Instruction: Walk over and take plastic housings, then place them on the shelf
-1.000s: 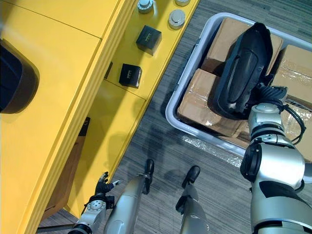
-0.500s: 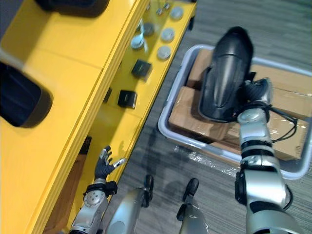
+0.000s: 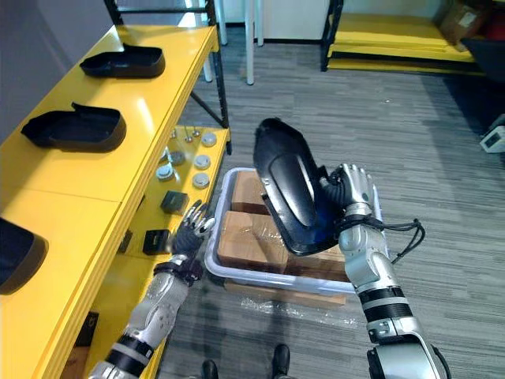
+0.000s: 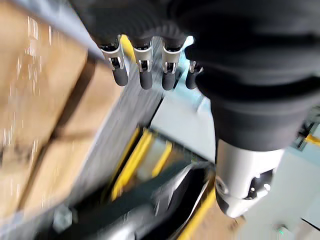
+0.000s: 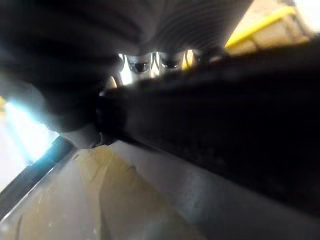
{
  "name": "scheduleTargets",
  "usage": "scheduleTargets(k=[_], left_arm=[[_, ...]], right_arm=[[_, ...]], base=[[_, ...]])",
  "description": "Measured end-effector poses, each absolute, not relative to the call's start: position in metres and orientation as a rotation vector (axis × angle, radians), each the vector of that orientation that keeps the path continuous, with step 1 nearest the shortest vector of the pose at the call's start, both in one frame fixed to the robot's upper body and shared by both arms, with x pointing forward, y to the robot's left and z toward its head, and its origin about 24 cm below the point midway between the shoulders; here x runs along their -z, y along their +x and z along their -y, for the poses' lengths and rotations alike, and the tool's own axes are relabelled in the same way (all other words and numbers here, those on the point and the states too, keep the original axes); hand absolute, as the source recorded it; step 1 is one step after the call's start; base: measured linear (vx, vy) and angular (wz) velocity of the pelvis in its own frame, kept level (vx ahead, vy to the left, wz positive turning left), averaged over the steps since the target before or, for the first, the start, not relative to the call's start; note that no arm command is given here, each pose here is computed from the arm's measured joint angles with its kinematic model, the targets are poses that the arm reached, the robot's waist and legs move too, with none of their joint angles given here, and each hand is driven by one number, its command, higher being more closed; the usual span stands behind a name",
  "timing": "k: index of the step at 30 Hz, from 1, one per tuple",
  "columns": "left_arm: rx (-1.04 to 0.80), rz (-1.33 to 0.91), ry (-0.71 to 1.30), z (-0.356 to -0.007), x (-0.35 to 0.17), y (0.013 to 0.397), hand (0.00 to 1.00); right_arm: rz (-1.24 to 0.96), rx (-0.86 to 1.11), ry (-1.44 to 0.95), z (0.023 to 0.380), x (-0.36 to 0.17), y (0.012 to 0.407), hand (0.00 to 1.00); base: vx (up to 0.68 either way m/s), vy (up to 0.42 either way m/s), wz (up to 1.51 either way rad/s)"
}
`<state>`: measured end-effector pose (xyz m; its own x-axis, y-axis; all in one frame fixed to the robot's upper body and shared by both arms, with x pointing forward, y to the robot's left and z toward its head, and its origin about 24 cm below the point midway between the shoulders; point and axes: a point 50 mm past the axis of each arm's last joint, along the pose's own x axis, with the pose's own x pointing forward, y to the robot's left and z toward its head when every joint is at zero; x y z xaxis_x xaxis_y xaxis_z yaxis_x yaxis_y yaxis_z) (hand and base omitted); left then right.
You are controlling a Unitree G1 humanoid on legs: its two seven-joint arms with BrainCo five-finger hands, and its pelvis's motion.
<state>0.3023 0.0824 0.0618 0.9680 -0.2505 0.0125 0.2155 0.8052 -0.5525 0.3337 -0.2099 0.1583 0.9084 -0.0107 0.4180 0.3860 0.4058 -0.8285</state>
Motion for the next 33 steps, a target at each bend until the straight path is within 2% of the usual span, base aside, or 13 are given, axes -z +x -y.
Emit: scheduleTargets(k=[4,11,22,23,28,33], left_arm=[[0.266,-0.161,-0.579,-0.073,-0.047,0.303,0.0],[0.3,-0.257,-0.564,-0.06,-0.033,0.297,0.0],[0.413,-0.293,-0.776,-0.04,-0.045,0.291,0.0],[0.432,-0.278,-0.808,-0.036,-0.05,0.29,1.0],[0.431,-0.27,-0.746,-0.039,-0.048,0.288,1.0],[0.395,-0.236,-0.58,-0.053,-0.045,0.29,1.0]], right_arm=[[0.43,0.212,-1.138,0.194,-0.15,0.321,1.0],[0.401,0.165,-1.064,0.177,-0.123,0.304,1.0],[0.369,0.155,-1.043,0.172,-0.105,0.296,1.0],[0.362,0.124,-1.043,0.166,-0.099,0.295,1.0],[0.327,0.125,-1.031,0.165,-0.087,0.291,1.0],[0.356,0.126,-0.996,0.154,-0.087,0.288,1.0]], base=[[-0.05,0.007,-0.1],[-0.1,-0.008,0.02],[-0.04,-0.006,0.06],[-0.01,0.021,0.04],[-0.01,0.028,0.16],[-0.03,0.023,0.04]])
